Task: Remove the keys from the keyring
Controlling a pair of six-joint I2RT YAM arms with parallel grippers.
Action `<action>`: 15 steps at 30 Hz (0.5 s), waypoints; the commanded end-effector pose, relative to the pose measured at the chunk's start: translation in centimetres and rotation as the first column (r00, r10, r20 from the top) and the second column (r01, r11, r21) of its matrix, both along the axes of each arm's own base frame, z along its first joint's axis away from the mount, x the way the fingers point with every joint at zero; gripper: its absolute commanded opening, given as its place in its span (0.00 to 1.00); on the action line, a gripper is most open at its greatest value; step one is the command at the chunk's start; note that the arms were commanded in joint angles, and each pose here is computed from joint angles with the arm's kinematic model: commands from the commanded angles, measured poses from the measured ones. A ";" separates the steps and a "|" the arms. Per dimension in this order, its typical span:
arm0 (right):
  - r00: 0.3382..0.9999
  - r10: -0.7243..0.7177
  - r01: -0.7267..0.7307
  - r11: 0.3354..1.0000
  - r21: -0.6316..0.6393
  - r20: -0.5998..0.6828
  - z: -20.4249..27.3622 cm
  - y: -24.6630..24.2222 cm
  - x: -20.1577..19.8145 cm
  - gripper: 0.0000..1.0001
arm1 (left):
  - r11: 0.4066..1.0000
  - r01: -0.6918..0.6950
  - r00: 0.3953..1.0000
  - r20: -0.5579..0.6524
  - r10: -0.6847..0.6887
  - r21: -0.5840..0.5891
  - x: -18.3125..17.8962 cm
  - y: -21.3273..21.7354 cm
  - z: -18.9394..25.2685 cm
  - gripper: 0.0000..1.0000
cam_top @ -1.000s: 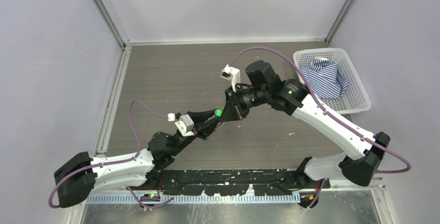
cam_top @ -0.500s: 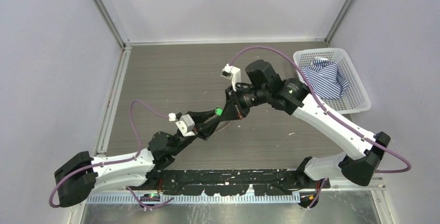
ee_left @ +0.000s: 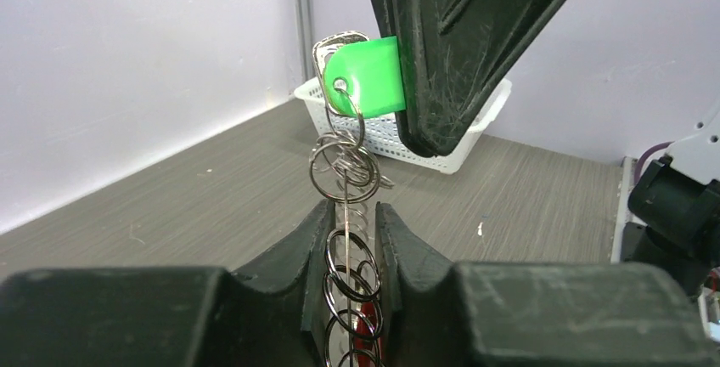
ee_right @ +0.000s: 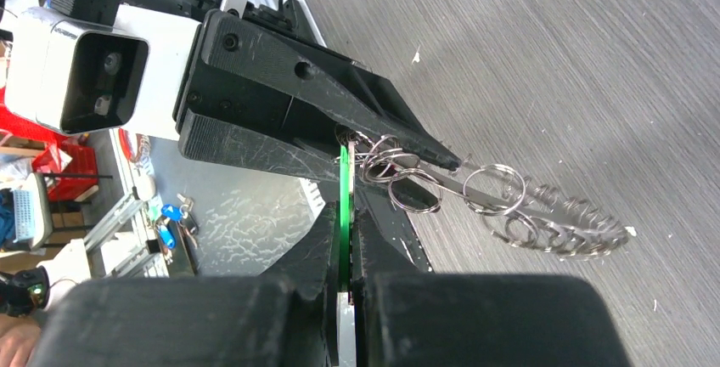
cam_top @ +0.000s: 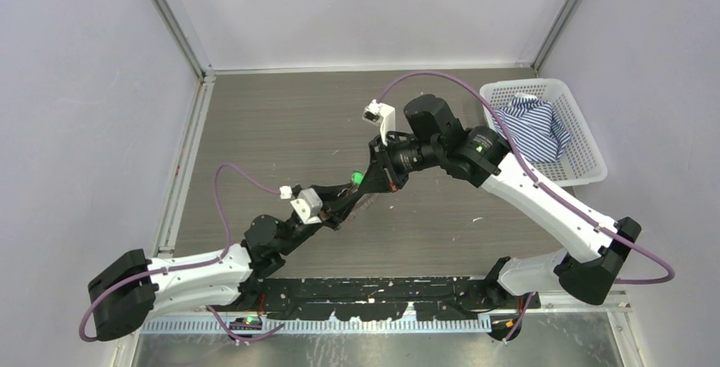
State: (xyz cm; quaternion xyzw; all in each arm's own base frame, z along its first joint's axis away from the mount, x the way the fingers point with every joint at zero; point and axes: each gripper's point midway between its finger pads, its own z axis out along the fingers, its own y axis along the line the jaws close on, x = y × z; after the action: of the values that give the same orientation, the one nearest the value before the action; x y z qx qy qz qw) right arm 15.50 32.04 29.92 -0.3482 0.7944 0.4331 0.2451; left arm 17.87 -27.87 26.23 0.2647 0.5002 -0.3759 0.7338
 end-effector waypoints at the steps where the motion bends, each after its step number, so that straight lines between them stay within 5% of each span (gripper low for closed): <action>1: 0.995 0.002 -0.014 0.993 0.116 0.100 4.4 0.5 0.1 0.01 | 0.999 -0.028 0.998 0.059 0.029 -0.021 0.2 0.6 2.3 0.16; 5: 0.993 -0.040 0.032 0.997 0.075 0.115 3.8 0.1 1.0 0.01 | 0.998 -0.054 0.995 0.078 0.056 -0.026 0.3 1.3 2.9 0.01; 12: 0.973 -0.103 0.132 0.983 -0.128 0.207 1.9 -2.6 3.0 0.01 | 0.998 -0.065 0.995 0.075 0.063 0.018 -0.1 2.5 4.3 0.00; 15: 0.965 0.010 0.074 0.948 -0.310 0.262 -1.2 -3.1 1.2 0.01 | 0.996 -0.090 0.994 0.065 0.088 0.028 0.5 3.1 5.3 0.00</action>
State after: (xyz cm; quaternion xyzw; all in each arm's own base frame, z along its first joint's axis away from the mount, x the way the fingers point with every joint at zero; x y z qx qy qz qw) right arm 17.14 30.58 30.56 -0.3622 0.8142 0.3519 0.2865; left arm 17.66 -25.64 29.31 0.2694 0.4902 -0.3454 0.7535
